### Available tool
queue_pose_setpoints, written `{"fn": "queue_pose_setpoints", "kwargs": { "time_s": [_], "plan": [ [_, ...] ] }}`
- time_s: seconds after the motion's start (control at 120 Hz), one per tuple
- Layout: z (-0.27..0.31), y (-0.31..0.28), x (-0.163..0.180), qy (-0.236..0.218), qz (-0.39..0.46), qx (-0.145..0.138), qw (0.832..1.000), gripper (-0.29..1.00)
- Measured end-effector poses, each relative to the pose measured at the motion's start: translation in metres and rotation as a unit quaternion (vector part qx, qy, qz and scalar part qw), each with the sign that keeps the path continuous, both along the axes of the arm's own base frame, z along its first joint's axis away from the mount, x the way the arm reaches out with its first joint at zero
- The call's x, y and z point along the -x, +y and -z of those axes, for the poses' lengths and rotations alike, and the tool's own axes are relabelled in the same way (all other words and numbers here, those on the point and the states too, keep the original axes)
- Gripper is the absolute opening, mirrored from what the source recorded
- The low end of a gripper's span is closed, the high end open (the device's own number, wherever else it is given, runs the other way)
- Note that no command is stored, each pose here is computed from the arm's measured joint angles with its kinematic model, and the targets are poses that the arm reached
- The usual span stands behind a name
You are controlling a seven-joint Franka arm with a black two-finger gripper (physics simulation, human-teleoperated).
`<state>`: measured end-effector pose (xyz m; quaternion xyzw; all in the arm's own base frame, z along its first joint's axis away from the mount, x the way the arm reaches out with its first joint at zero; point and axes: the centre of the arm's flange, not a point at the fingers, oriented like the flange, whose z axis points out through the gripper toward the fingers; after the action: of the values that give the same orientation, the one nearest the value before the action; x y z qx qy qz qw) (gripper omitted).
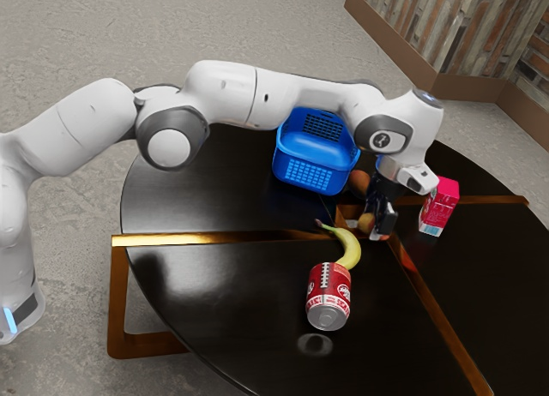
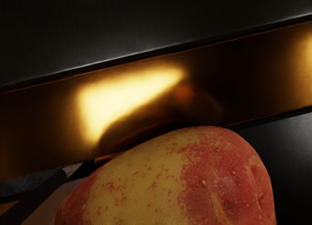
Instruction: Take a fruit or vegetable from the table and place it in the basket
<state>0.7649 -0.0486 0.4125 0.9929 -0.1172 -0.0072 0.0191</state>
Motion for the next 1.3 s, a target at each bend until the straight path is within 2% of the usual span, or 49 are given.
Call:
{"fn": "queue_pose_setpoints", "kwargs": {
  "time_s": [0.042, 0.2, 0.258, 0.35, 0.617, 0.825, 0.908, 1.025, 1.3],
  "plan": [
    [0.001, 0.0, 0.0, 0.0, 0.001, -0.001, 1.0, 0.44],
    [0.007, -0.001, 0.001, 0.004, 0.004, -0.003, 1.0, 0.44],
    [0.007, -0.001, 0.001, 0.003, 0.004, -0.006, 1.0, 0.37],
    [-0.007, -0.003, 0.002, -0.007, 0.007, -0.013, 1.0, 0.38],
    [-0.096, -0.003, 0.022, -0.047, 0.0, -0.025, 0.999, 0.38],
    [-0.202, 0.004, 0.067, -0.088, -0.01, -0.04, 0.995, 0.38],
    [-0.222, 0.02, 0.097, -0.07, -0.027, -0.064, 0.995, 0.39],
    [-0.21, 0.061, 0.126, -0.023, -0.064, -0.087, 0.994, 0.38],
    [-0.194, 0.189, 0.15, 0.009, -0.16, -0.091, 0.983, 0.38]
  ]
}}
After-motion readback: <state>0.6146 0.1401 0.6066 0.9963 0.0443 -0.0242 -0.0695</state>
